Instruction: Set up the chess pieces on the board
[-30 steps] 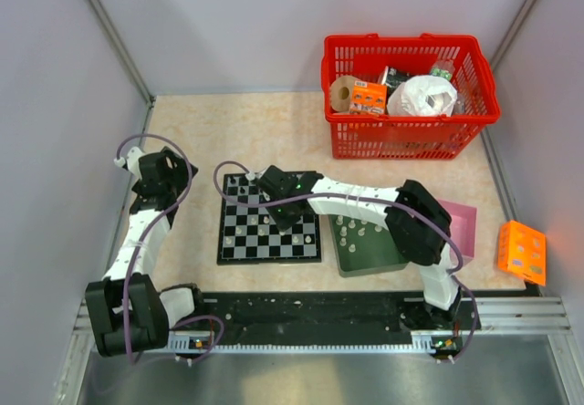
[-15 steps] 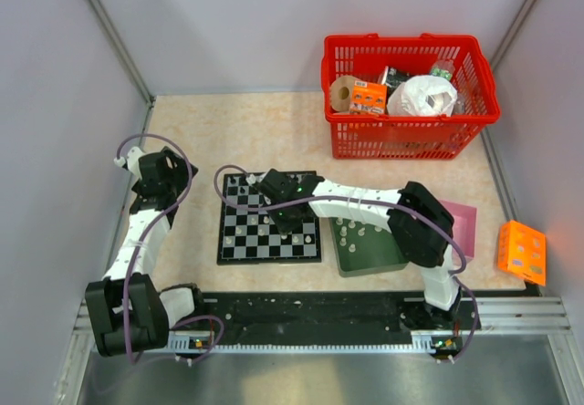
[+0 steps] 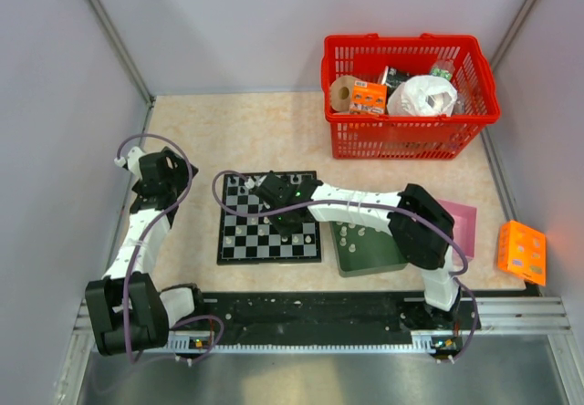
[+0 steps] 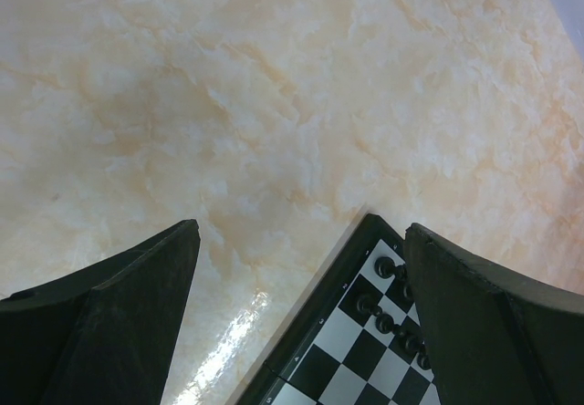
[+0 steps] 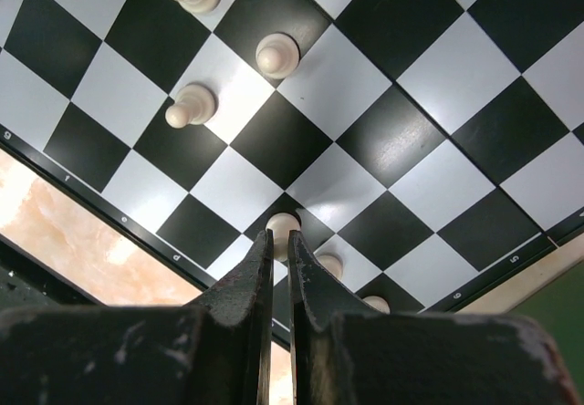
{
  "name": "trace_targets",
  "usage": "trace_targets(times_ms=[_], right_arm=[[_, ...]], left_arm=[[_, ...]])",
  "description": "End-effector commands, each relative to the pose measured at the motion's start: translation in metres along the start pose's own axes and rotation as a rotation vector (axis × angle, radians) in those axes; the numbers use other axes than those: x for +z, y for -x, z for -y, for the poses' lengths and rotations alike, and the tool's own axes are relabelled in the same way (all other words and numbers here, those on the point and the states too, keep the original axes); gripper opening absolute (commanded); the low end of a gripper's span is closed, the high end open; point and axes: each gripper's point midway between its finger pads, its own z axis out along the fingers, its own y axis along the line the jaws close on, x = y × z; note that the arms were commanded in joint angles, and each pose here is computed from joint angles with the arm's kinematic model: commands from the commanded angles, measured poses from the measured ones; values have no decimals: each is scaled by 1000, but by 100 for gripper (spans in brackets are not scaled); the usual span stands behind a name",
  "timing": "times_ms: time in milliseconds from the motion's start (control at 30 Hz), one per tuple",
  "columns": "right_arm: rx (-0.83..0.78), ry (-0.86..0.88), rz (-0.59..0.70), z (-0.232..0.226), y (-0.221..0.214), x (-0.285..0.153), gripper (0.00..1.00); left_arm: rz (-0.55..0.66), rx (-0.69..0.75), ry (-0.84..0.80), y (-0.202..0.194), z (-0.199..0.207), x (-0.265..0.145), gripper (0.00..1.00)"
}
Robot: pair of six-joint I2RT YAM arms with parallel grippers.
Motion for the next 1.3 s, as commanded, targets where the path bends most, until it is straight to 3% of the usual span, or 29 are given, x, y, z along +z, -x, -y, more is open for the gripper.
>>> trace_targets(times_ms=[0,200,500,833,1267], right_arm=[[0,-6,39,-4,3,-20,2],[9,-9,37,-3,1,-19,4],[7,5,113,-8,26,-30,28],[31,31,234,-9,77,-35,31],[86,49,215,-11,93,9,34]], left_arm=[[49,-6,-35,18,13,0,99],[49,-6,-35,17,13,0,99],[51,-8,-37,19,13,-1,99],[57,-9,-44,20,15,-2,99],[97,-63,32,27,2,-7,99]])
